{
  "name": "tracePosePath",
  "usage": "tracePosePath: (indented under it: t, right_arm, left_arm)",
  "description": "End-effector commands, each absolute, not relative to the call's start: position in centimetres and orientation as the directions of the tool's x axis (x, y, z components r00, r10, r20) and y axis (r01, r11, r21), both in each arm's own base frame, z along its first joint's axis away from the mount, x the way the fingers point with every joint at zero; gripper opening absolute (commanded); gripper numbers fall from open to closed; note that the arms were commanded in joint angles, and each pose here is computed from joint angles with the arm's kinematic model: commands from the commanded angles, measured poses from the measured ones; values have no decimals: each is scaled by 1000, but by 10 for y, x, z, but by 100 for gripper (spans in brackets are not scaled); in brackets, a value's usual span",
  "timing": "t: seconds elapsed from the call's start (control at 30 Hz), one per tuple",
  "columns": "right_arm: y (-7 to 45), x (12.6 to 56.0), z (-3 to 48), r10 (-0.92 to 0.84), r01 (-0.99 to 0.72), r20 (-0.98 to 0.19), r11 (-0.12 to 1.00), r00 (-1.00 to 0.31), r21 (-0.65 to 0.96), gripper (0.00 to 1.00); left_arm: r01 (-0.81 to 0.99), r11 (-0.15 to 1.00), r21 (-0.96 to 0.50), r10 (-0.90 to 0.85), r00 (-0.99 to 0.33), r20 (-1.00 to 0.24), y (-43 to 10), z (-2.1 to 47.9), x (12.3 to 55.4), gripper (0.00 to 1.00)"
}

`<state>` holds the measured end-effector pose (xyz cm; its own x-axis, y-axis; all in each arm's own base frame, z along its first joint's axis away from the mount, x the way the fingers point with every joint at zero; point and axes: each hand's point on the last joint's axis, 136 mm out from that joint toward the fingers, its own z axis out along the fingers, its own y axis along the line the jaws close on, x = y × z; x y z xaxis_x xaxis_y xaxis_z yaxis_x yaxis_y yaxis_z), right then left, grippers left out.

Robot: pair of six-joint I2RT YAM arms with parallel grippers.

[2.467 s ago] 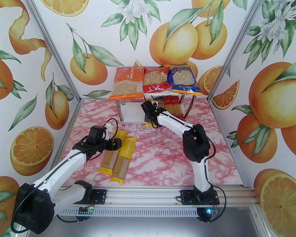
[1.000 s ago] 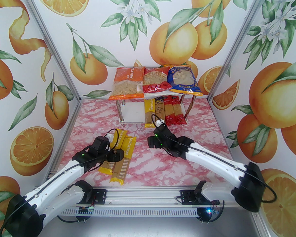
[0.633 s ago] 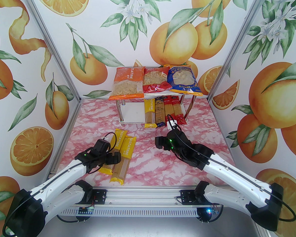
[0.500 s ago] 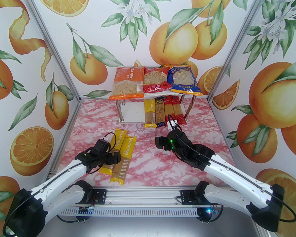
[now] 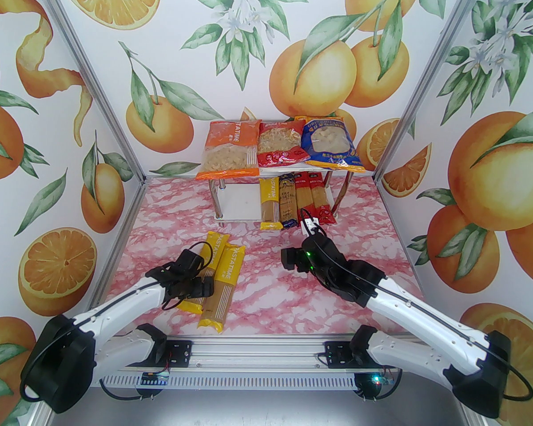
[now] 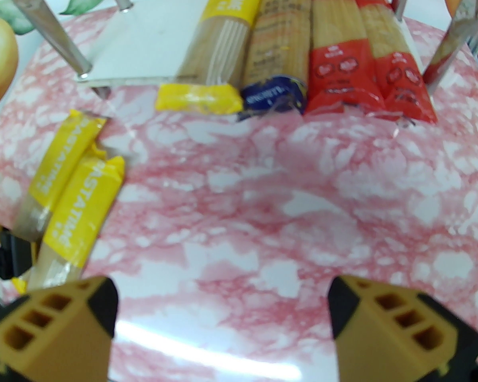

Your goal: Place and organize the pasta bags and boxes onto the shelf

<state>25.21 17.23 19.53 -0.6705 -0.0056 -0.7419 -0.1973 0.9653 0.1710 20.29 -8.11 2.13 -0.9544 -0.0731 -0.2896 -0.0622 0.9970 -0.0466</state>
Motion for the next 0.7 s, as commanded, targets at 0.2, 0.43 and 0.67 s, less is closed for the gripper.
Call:
tracePosePath:
  t: [0.2, 0.43, 0.67]
  right_arm:
    - [151, 247, 193, 17, -165, -742, 972, -670, 170, 92]
    - [142, 244, 195, 47, -142, -747, 972, -663, 187, 92]
    - [140, 243, 197, 55, -134, -748, 973, -662, 190, 91]
  left_arm:
    - [-23, 999, -24, -30, -951, -308, -87, 29, 239, 99]
    - [42, 996, -75, 21, -964, -265, -104, 17, 242, 66]
    - [41, 994, -103, 14, -969, -247, -106, 13, 236, 42]
